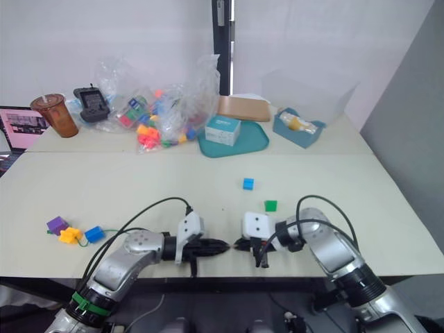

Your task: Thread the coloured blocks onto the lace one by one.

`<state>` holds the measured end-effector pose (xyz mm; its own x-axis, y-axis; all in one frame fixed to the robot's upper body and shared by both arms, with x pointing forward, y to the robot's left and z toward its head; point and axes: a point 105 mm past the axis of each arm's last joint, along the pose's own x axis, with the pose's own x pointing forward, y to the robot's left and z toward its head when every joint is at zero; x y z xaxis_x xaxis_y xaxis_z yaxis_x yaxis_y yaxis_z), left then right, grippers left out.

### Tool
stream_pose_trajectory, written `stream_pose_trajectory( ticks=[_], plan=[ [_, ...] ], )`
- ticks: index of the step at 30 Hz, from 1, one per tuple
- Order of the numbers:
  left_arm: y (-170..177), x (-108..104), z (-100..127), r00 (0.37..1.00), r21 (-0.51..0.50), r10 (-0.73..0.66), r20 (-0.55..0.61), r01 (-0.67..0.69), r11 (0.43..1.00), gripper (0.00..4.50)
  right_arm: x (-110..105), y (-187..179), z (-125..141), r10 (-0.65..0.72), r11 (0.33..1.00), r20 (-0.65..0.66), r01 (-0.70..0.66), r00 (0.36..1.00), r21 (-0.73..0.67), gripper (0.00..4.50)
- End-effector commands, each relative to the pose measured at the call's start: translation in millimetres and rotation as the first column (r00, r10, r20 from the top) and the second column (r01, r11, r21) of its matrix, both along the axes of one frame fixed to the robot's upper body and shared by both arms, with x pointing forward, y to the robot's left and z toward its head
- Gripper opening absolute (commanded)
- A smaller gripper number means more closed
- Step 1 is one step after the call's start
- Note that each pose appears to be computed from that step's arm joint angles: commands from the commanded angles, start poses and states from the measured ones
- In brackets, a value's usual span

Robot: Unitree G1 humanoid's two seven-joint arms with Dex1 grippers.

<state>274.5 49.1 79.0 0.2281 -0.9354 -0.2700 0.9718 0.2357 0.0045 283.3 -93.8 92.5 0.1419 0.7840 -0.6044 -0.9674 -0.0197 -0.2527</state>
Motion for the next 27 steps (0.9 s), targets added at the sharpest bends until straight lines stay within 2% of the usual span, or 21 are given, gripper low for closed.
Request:
stream_pose_trajectory(
  ticks=[1,3,6,8,11,12,13,16,19,24,27],
  plan=[
    [6.4,1.2,12.1,1.000,-0.029,0.010,0.026,-0.009,1.000,0.00,-0.9,-12.3,-8.7,-0.063,0.998,-0.047,0.062,0.997,-0.032,0.66],
    [8.1,1.2,12.3,1.000,-0.026,0.014,0.025,-0.013,1.000,0.00,-3.1,-12.7,-7.2,-0.082,0.997,-0.063,0.082,0.995,-0.013,1.24],
    [17.2,2.7,15.2,0.999,-0.004,0.027,0.034,-0.027,1.000,0.00,0.1,-31.7,12.3,-0.263,0.957,-0.072,0.270,0.962,0.109,2.27],
    [21.4,2.1,16.8,0.999,0.006,0.029,0.038,-0.030,1.000,0.00,-0.8,-42.0,17.3,-0.341,0.927,-0.070,0.348,0.937,0.138,2.94],
    [27.4,-0.3,21.8,0.999,0.013,0.030,0.039,-0.031,0.999,0.00,-9.4,-55.8,18.7,-0.481,0.843,-0.118,0.495,0.869,0.210,4.02],
    [29.8,-1.3,24.6,0.999,0.012,0.033,0.038,-0.033,0.999,0.00,-11.0,-60.2,18.1,-0.545,0.786,-0.145,0.564,0.825,0.254,4.30],
    [31.7,-2.1,26.7,0.999,0.011,0.035,0.036,-0.035,0.999,0.00,-12.3,-62.7,17.8,-0.587,0.743,-0.164,0.608,0.793,0.280,4.30],
    [38.7,-5.9,35.7,0.998,0.010,0.045,0.034,-0.045,0.999,0.00,-5.9,-81.3,12.5,-0.808,0.465,-0.179,0.793,0.562,0.393,4.30],
    [45.4,-10.9,40.5,0.999,0.020,0.052,0.014,-0.052,0.998,0.00,1.4,-85.4,5.0,-0.909,0.249,-0.197,0.857,0.368,0.452,4.30],
    [53.6,-15.7,41.7,0.998,0.051,0.062,0.001,-0.062,0.997,0.00,20.6,-67.2,4.4,-0.933,0.057,-0.269,0.837,0.239,0.544,4.30],
    [55.4,-16.4,42.8,0.998,0.058,0.068,0.003,-0.068,0.996,0.00,32.8,-64.8,1.9,-0.952,0.014,-0.245,0.827,0.183,0.563,4.30]
  ],
)
